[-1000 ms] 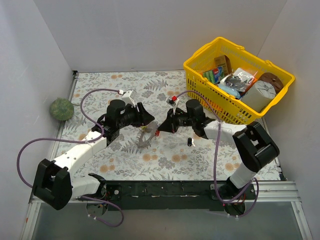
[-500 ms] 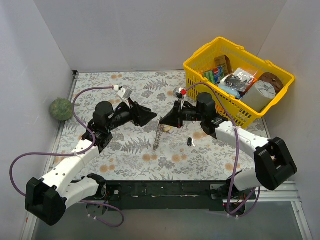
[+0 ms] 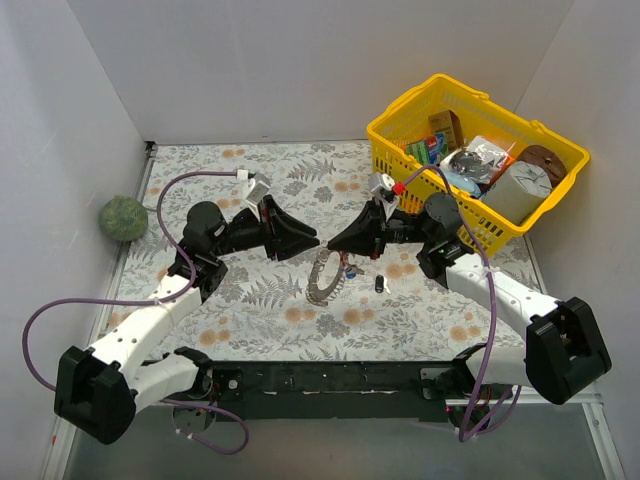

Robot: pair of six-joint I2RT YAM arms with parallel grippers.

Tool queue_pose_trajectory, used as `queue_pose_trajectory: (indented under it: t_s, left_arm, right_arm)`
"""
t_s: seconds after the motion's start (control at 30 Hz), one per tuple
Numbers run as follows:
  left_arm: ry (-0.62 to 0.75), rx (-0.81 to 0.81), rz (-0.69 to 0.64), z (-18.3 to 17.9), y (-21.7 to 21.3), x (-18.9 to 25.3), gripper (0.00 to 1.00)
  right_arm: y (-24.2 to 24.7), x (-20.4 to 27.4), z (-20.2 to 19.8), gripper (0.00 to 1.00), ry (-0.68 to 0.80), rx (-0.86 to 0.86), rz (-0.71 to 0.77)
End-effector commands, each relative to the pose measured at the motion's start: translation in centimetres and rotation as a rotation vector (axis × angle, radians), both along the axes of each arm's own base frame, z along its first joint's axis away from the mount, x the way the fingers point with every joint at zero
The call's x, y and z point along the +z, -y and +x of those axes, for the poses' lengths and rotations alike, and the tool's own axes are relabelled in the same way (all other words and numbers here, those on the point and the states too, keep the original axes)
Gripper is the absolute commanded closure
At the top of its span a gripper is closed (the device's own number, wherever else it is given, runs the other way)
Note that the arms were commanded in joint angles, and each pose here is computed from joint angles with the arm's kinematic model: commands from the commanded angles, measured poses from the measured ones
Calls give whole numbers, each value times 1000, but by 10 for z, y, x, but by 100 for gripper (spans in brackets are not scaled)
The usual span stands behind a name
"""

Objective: Put the keys on the keyring

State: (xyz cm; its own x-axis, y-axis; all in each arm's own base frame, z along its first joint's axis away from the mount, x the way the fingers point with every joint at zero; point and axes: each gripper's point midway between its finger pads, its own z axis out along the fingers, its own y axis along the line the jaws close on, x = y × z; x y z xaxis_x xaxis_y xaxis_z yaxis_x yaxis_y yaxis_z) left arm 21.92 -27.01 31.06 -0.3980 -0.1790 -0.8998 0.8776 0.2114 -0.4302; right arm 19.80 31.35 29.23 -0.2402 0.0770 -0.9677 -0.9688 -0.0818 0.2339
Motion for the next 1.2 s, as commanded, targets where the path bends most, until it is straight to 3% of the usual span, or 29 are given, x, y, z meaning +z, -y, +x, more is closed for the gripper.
queue_pose_trajectory:
  t_s: [0.0,0.6,0.8,0.93,1.17]
  left_arm:
    - [3,-142,-15,-16,5,4,65]
    - [-21,-189,-9,-16,9,8,72]
    - [-13,-199,-14,-18,9,12,69]
    - [-17,-208,-3,-19,9,10,59]
    - [-13,-186,-14,-18,8,13,60]
  right_arm:
    - [7,29,-15,99,111,52,73]
    - [4,26,-7,99,58,21,67]
    - [2,26,-1,99,39,-9,64]
    - [1,26,6,99,25,-46,59]
    - [2,25,12,99,15,-80,46]
